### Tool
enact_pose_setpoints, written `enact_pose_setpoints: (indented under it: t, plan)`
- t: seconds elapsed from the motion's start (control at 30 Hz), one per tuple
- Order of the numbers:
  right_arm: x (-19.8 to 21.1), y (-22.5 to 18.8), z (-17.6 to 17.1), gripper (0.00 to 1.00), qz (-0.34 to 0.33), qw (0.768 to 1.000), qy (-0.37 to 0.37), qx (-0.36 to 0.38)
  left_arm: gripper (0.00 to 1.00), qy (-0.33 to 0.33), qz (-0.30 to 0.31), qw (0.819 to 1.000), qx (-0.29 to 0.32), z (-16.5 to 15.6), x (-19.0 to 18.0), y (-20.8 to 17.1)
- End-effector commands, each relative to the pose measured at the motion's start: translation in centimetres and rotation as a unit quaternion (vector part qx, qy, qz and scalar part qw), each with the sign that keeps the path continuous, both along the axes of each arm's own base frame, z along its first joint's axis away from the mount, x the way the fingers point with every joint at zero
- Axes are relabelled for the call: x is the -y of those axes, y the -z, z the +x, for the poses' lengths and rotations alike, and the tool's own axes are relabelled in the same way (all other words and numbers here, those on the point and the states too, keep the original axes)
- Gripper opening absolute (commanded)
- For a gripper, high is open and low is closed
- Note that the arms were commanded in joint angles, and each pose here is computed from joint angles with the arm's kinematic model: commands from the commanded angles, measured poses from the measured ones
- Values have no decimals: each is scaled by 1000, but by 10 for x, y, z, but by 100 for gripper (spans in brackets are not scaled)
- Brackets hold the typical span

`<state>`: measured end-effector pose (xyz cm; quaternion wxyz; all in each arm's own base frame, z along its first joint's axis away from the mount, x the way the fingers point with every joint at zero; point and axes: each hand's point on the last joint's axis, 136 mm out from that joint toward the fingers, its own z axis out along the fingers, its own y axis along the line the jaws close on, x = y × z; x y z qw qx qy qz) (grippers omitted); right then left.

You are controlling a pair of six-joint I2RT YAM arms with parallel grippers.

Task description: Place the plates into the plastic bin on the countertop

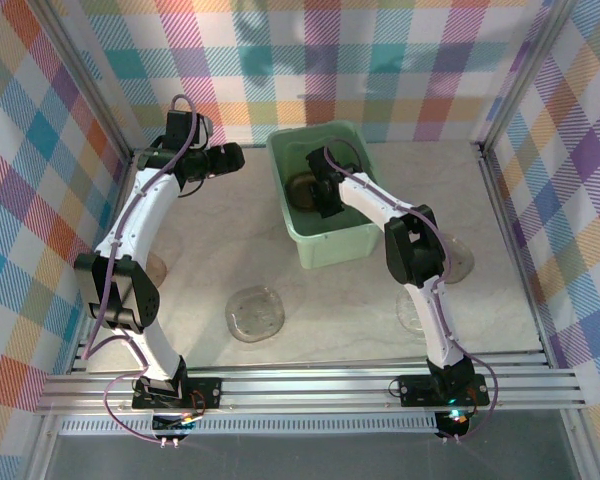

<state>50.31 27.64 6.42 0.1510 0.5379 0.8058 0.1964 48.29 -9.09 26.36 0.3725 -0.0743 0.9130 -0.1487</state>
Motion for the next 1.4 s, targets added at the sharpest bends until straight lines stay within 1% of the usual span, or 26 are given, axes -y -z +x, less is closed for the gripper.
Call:
enact_pose_setpoints:
  t: [0.0, 0.03, 0.13, 0.17, 0.2, 0.3, 0.33, 0.4, 0.47, 0.53, 0.7, 0.87, 0.97, 1.07, 1.17, 1.2, 1.3, 1.37]
  plan:
    - [-6, -4, 4, 24, 4, 1000, 1, 7, 87, -6, 8, 1000, -4, 3, -8, -2]
    - [-6, -5, 5, 30, 5, 1000, 0, 10, 87, -5, 7, 1000, -5, 3, -7, -2]
    - [-7, -10, 3, 43, 8, 1000, -6, 12, 87, -5, 6, 1000, -5, 3, -7, -2]
    - [-7, -13, 3, 49, 9, 1000, -8, 16, 87, -4, 6, 1000, -4, 3, -7, -2]
    - [-8, -15, 4, 52, 12, 1000, -10, 22, 87, -4, 4, 1000, -5, 3, -6, -3]
    - [-6, -23, 4, 67, 16, 999, -11, 40, 87, -5, 5, 1000, -4, 1, -7, -3]
    - [-5, -26, 4, 75, 15, 999, -12, 45, 87, -5, 5, 1000, -4, 0, -7, -3]
    - [-6, -35, 6, 85, 12, 998, -21, 61, 87, -5, 4, 1000, -5, -1, -7, -3]
    - [-6, -45, 8, 94, 6, 996, -32, 78, 87, -5, 1, 1000, -6, -3, -6, -3]
    - [-5, -56, 8, 99, -3, 994, -40, 97, 87, -6, 0, 1000, -9, -6, -7, -1]
    - [1, -76, 4, 99, -18, 987, -48, 151, 87, -10, 7, 1000, -22, -16, -9, 6]
    - [9, -86, -8, 99, -29, 984, -57, 168, 87, -19, 3, 999, -36, -28, -12, 14]
    - [14, -108, -15, 99, -58, 974, -73, 207, 87, -27, -1, 998, -52, -40, -14, 23]
    - [21, -135, -19, 99, -93, 958, -95, 253, 87, -39, -10, 996, -80, -57, -17, 37]
    - [24, -162, -23, 99, -119, 936, -132, 305, 86, -56, -21, 992, -109, -80, -19, 57]
    - [22, -172, -25, 99, -123, 924, -150, 330, 86, -67, -24, 990, -119, -89, -21, 65]
    - [10, -200, -35, 99, -123, 878, -218, 408, 85, -89, -41, 985, -144, -114, -24, 85]
    - [4, -210, -44, 99, -123, 859, -265, 421, 85, -98, -43, 981, -163, -131, -26, 98]
